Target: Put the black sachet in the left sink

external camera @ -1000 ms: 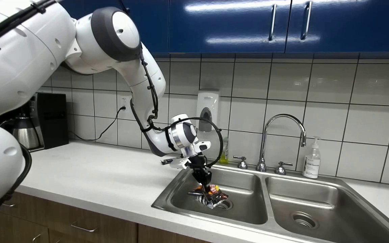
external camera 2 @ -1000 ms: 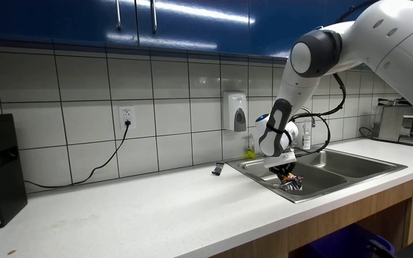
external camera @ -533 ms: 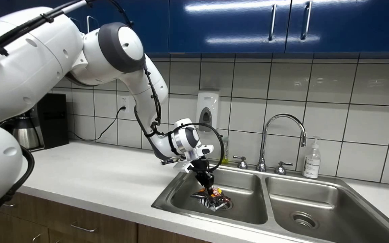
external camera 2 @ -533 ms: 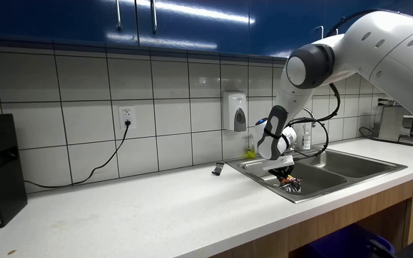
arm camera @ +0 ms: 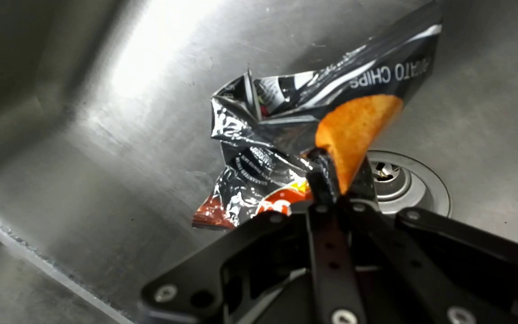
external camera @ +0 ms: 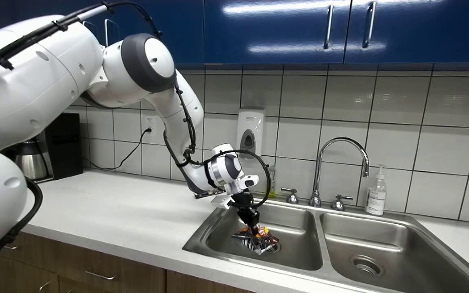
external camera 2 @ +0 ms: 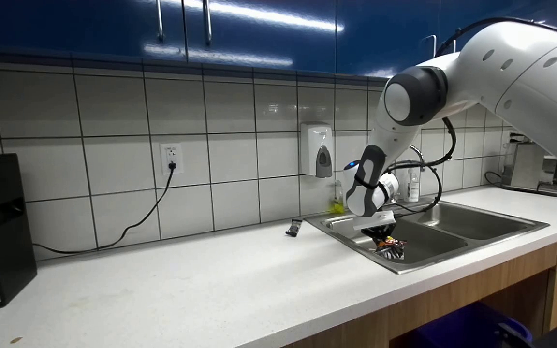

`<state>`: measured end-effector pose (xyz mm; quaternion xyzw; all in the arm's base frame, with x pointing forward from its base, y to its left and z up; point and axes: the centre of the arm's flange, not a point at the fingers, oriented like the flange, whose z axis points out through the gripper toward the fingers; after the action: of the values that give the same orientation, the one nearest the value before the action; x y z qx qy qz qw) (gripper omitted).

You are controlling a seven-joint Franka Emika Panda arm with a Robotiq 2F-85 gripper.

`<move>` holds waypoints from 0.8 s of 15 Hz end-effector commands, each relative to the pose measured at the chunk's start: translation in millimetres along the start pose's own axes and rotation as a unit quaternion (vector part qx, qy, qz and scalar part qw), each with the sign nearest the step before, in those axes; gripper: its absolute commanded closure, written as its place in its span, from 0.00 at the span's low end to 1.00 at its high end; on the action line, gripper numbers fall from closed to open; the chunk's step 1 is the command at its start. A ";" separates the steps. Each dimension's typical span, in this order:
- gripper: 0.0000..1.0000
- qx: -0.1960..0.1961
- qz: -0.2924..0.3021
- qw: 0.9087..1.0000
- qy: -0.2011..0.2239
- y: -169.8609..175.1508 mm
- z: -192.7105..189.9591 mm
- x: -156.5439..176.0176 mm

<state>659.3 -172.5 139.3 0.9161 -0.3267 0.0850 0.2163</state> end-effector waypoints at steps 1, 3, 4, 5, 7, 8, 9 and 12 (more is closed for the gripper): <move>1.00 -0.003 0.003 1.000 -0.002 -1.2 0.0 9.4; 1.00 -0.004 0.003 1.000 -0.004 -1.4 0.1 9.5; 1.00 0.004 0.000 1.000 -0.004 -2.6 34.2 13.1; 1.00 0.001 0.001 1.000 -0.005 -0.6 37.6 12.5; 1.00 -0.007 0.001 1.000 -0.010 1.7 51.0 9.4; 1.00 -0.012 -0.001 1.000 -0.011 2.9 57.9 7.9; 1.00 -0.015 -0.001 1.000 -0.014 3.5 63.5 7.2; 1.00 -0.019 -0.005 1.000 -0.015 1.2 73.7 5.8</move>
<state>652.2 -202.6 80.3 0.9117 -0.3347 0.0622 0.2303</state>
